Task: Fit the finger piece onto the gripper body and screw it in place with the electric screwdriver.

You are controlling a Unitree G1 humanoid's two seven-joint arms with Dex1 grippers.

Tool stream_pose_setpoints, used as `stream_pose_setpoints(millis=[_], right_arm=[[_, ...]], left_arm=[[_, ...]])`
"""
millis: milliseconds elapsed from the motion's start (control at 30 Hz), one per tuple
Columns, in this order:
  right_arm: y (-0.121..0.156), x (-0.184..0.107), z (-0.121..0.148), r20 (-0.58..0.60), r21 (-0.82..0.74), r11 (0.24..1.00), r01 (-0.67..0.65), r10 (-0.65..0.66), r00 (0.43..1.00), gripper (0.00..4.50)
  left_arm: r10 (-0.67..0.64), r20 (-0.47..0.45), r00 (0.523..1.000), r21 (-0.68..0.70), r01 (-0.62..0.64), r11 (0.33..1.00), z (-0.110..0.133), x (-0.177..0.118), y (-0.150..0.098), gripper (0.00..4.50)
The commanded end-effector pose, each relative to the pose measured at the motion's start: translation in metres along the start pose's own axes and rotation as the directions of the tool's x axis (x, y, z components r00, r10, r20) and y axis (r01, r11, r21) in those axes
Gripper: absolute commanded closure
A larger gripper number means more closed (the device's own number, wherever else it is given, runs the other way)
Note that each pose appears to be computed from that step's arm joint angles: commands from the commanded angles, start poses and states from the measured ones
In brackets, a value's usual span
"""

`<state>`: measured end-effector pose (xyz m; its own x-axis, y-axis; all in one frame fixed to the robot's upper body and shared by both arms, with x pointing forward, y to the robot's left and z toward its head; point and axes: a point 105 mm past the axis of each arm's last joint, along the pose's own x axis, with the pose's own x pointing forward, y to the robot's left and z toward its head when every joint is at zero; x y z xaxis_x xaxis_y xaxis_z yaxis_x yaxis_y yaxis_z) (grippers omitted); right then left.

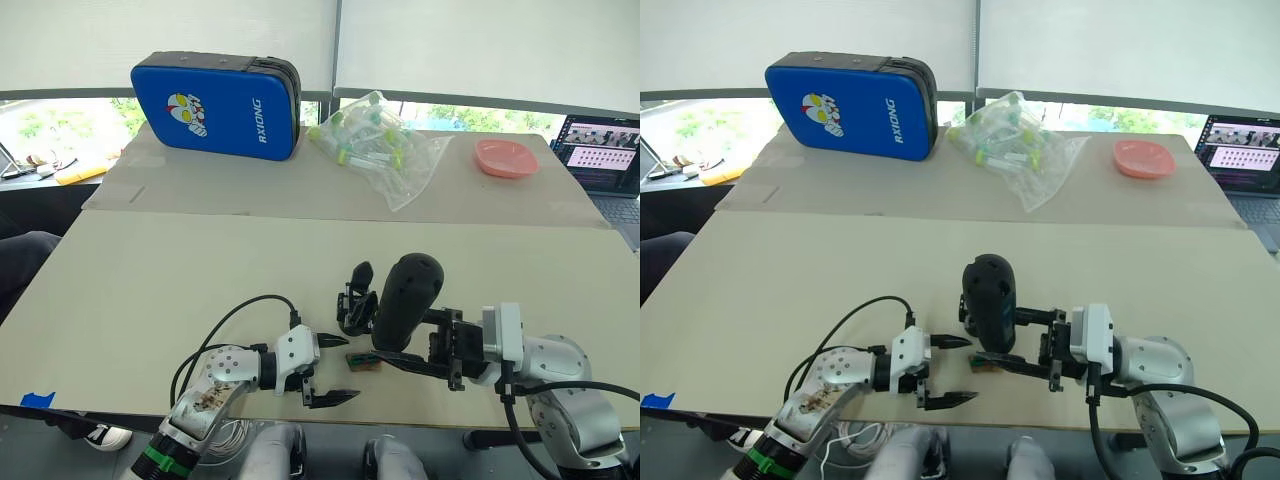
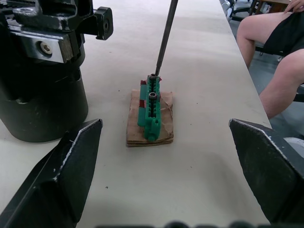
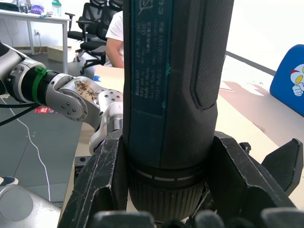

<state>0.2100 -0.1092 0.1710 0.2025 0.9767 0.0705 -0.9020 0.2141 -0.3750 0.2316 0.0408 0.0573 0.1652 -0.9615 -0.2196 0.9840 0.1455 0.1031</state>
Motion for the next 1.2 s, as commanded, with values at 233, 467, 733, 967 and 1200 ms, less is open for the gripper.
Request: stream_pose_setpoints(millis=[233,467,733,967,1200], right_arm=[[-0.0018,0.0014,0.0159,0.057,-0.056,0.998,0.002,0.001,0.998,2.59],[-0.0033,0.0012,0.0172,0.063,-0.058,0.998,0.004,0.000,0.998,2.59],[-0.0034,0.0014,0.0172,0.064,-0.055,0.998,0.004,-0.001,0.998,2.59],[-0.0025,0.0017,0.0162,0.062,-0.051,0.999,0.005,-0.002,0.998,2.59],[-0.0034,0.0023,0.0145,0.058,-0.050,0.999,0.010,-0.007,0.998,2.59]], left_arm=[[-0.044,-0.031,0.999,-0.059,0.042,0.997,-0.0133,0.0059,-0.0119,0.00],[-0.043,-0.032,0.999,-0.059,0.041,0.997,-0.0135,0.0051,-0.0120,0.00],[-0.045,-0.031,0.999,-0.062,0.043,0.997,-0.0137,0.0045,-0.0132,0.00],[-0.047,-0.033,0.998,-0.064,0.045,0.997,-0.0140,0.0041,-0.0140,0.00],[-0.051,-0.033,0.998,-0.064,0.048,0.997,-0.0139,0.0044,-0.0140,0.00]])
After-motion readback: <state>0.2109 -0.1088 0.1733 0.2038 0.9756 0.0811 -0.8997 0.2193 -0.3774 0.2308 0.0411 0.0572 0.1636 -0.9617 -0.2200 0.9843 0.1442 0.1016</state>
